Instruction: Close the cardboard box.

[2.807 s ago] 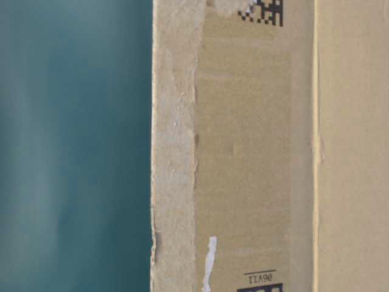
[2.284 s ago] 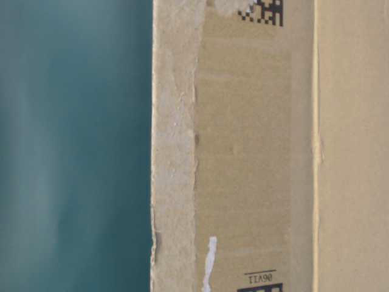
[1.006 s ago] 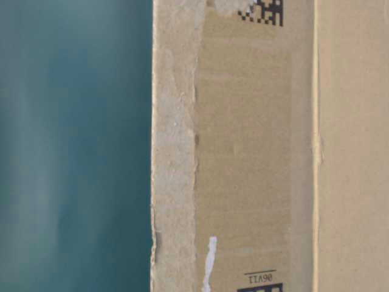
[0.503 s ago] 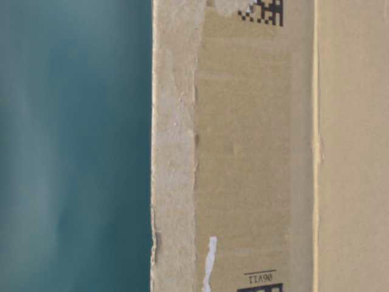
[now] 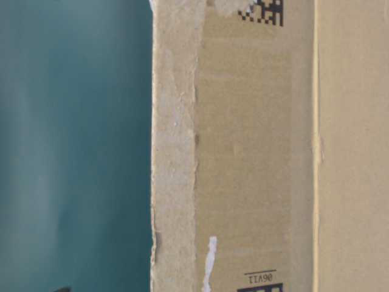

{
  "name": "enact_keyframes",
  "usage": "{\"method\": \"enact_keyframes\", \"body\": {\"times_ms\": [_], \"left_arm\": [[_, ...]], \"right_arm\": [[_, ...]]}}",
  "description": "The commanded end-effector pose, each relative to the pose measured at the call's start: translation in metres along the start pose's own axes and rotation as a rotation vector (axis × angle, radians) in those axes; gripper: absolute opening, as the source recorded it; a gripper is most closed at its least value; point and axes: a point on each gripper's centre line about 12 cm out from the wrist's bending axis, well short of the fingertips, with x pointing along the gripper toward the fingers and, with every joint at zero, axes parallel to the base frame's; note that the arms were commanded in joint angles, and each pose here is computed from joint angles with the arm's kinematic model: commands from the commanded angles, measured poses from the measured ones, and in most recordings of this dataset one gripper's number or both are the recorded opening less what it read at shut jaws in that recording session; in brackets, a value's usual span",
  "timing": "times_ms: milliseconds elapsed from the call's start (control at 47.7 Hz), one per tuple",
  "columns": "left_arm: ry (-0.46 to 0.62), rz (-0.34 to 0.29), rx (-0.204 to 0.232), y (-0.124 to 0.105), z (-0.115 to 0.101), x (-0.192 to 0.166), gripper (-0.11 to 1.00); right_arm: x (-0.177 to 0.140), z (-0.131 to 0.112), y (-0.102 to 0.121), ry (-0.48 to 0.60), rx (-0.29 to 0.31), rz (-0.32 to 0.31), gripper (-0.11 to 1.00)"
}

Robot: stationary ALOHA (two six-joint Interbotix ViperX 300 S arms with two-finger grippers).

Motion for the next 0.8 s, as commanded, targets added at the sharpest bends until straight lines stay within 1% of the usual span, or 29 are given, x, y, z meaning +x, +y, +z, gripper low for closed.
{"method": "enact_keyframes", "body": {"times_ms": [0,105,210,314,461,629,775], "left_arm": [[-0.021,0.007,-0.004,0.002,0.009,0.006,0.00],[-0.013,0.006,-0.005,0.002,0.006,0.012,0.00],[-0.019,0.007,-0.005,0.002,0.006,0.013,0.00],[-0.038,0.009,-0.005,0.003,0.010,0.014,0.00],[-0.082,0.025,-0.009,0.008,0.021,0.019,0.00],[-0.098,0.075,-0.032,0.030,0.035,0.031,0.00],[-0.122,0.128,-0.039,0.054,0.050,0.042,0.00]], "right_arm": [[0.011,0.007,0.000,-0.009,0.005,-0.001,0.00],[0.019,0.004,0.000,0.014,0.005,-0.003,0.00],[0.020,0.004,0.000,0.017,0.005,-0.003,0.00],[0.020,0.004,0.000,0.014,0.005,-0.003,0.00],[0.020,0.004,0.000,0.012,0.007,-0.002,0.00],[0.020,0.005,0.000,0.009,0.007,-0.002,0.00],[0.020,0.004,0.000,0.012,0.007,-0.002,0.00]]}}
